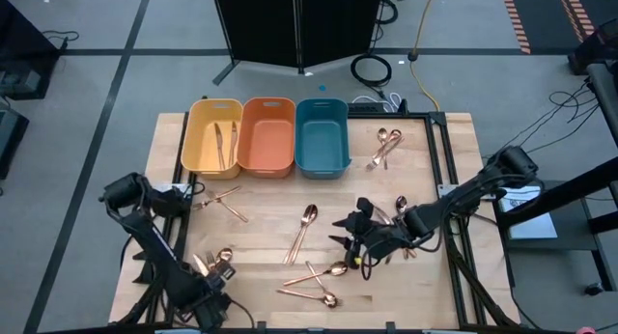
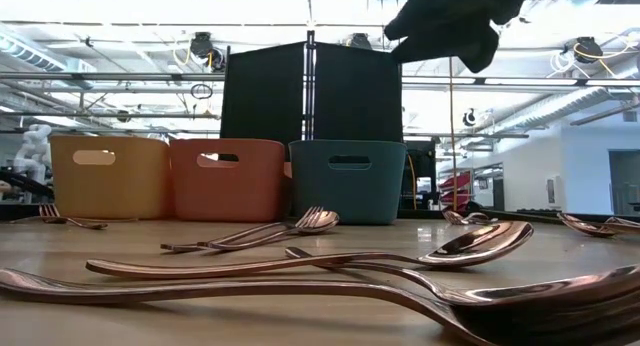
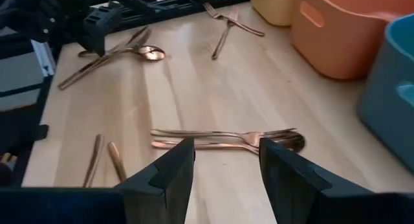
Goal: Sort silverware
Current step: Put the gold table knife into the yellow bin
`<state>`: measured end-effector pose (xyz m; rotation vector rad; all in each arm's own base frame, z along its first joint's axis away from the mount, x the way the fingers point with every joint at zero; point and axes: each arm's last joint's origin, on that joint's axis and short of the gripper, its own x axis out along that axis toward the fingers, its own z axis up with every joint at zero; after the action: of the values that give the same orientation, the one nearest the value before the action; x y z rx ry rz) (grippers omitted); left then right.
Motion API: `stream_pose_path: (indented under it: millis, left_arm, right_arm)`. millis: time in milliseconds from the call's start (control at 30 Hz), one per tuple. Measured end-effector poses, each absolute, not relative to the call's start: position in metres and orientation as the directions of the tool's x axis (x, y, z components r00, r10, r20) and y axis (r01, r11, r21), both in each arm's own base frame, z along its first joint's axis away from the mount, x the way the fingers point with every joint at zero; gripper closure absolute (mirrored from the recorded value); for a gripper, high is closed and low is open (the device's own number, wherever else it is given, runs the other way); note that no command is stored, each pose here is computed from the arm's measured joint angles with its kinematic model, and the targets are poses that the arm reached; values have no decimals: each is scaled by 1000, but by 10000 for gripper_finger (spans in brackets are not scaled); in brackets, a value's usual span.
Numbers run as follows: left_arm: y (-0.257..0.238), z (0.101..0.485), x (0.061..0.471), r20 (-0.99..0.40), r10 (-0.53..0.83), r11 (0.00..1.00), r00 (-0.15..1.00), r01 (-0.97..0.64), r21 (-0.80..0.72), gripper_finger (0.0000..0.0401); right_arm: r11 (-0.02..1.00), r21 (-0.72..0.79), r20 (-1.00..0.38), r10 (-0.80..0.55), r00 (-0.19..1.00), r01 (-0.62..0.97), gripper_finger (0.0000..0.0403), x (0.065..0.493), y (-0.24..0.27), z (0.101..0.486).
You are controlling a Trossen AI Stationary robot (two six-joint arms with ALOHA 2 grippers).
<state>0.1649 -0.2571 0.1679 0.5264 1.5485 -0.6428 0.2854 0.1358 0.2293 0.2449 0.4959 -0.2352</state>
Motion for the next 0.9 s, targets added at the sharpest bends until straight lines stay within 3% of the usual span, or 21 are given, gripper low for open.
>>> stream_pose_path:
  millis: [367,900]
  left_arm:
    - [-268,164,160,-996,-86,748,20,662,-52,258]
    - [-265,151,154,-998,-57,738,18,674,-30,258]
  right_arm:
    - [939,236,-453,-121,883,249,238,284,149,231]
    - [950,200,-438,-133,889,240,238,285,149,233]
